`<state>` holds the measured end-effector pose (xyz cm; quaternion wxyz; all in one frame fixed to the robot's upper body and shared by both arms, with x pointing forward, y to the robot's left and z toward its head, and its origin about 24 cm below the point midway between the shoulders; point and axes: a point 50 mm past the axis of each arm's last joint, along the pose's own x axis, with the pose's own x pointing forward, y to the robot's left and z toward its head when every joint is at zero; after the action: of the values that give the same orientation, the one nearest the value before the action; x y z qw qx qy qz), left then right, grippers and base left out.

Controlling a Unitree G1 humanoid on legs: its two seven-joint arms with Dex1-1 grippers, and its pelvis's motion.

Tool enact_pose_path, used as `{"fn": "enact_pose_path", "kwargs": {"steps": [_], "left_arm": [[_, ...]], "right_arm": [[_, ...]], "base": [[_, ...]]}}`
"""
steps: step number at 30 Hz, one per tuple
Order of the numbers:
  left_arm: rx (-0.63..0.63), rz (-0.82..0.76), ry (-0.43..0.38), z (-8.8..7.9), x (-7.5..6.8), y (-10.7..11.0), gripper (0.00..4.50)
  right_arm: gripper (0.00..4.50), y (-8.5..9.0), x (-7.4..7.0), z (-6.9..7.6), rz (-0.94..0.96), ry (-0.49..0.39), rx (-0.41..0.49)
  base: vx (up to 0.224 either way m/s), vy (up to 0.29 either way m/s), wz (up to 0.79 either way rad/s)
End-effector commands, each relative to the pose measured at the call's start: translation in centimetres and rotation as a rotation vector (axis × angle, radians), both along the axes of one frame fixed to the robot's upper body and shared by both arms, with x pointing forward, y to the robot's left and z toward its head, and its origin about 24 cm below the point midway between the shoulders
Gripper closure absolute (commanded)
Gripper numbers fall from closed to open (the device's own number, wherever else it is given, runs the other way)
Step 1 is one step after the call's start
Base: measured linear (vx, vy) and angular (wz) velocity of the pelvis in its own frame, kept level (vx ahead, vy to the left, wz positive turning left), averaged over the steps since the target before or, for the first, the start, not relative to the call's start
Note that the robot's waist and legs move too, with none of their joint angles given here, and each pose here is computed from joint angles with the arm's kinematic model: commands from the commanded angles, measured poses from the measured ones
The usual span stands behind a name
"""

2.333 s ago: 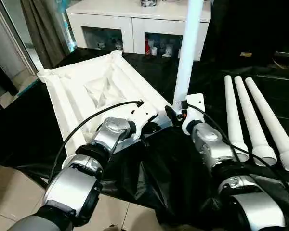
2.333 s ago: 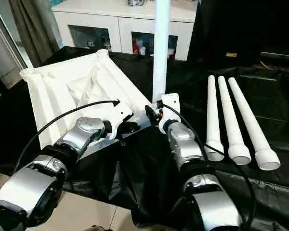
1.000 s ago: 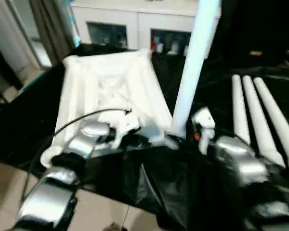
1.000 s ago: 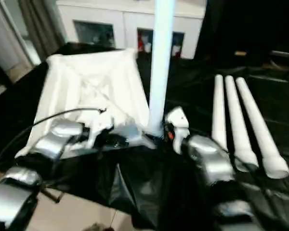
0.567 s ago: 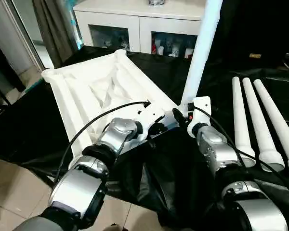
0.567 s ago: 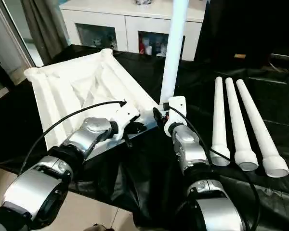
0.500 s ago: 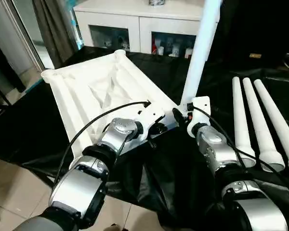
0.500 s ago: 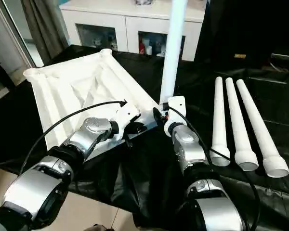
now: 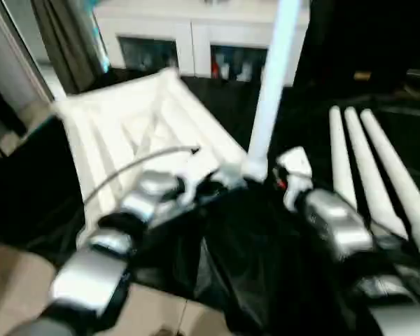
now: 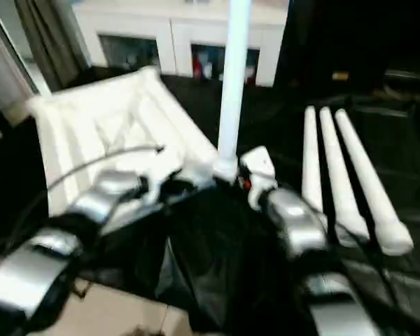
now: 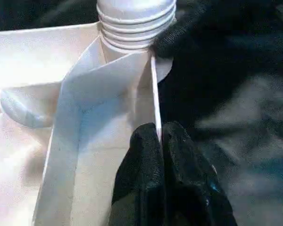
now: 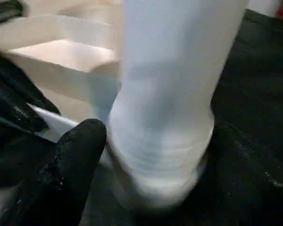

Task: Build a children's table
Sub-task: Rotate leg to tighten

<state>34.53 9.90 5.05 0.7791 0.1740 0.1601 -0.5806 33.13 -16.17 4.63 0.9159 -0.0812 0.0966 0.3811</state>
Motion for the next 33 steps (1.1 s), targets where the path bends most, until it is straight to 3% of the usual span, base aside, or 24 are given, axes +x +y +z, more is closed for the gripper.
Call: {"fn": "enact_pose_path", "kwargs": {"steps": [1, 9, 10, 20, 25, 29, 33], "left_arm": [[-0.029, -0.109, 0.014, 0.1, -0.7, -0.4, 4.50], [-0.043, -0.198, 0.051, 0.2, -1.7, 0.8, 4.50], [-0.040, -0.202, 0.051, 0.2, -1.8, 0.9, 4.50], [-0.039, -0.194, 0.054, 0.1, -1.9, 1.0, 4.50], [-0.034, -0.159, 0.042, 0.1, -1.6, 0.9, 4.50], [-0.013, 0.113, -0.014, 0.4, 0.6, -0.2, 4.50], [0.004, 0.216, -0.054, 0.7, 1.5, -1.4, 4.50]], "right_arm": [[0.74, 0.2, -0.4, 0.7, 0.098, -0.004, -0.010], [0.74, -0.7, -2.0, 1.0, 0.223, 0.048, -0.004], [1.00, -0.7, -2.1, 0.9, 0.228, 0.053, -0.007], [1.71, 0.0, -2.4, 0.8, 0.264, 0.088, 0.035], [1.78, -0.1, -2.5, 0.2, 0.222, 0.107, 0.029], [1.78, -0.7, -1.3, -2.6, -0.139, 0.156, -0.010], [1.78, -0.5, -0.9, -3.8, -0.331, 0.188, 0.019]], "base": [[0.000, 0.000, 0.00], [0.000, 0.000, 0.00], [0.000, 0.000, 0.00], [0.000, 0.000, 0.00], [0.000, 0.000, 0.00], [0.000, 0.000, 0.00], [0.000, 0.000, 0.00]]}}
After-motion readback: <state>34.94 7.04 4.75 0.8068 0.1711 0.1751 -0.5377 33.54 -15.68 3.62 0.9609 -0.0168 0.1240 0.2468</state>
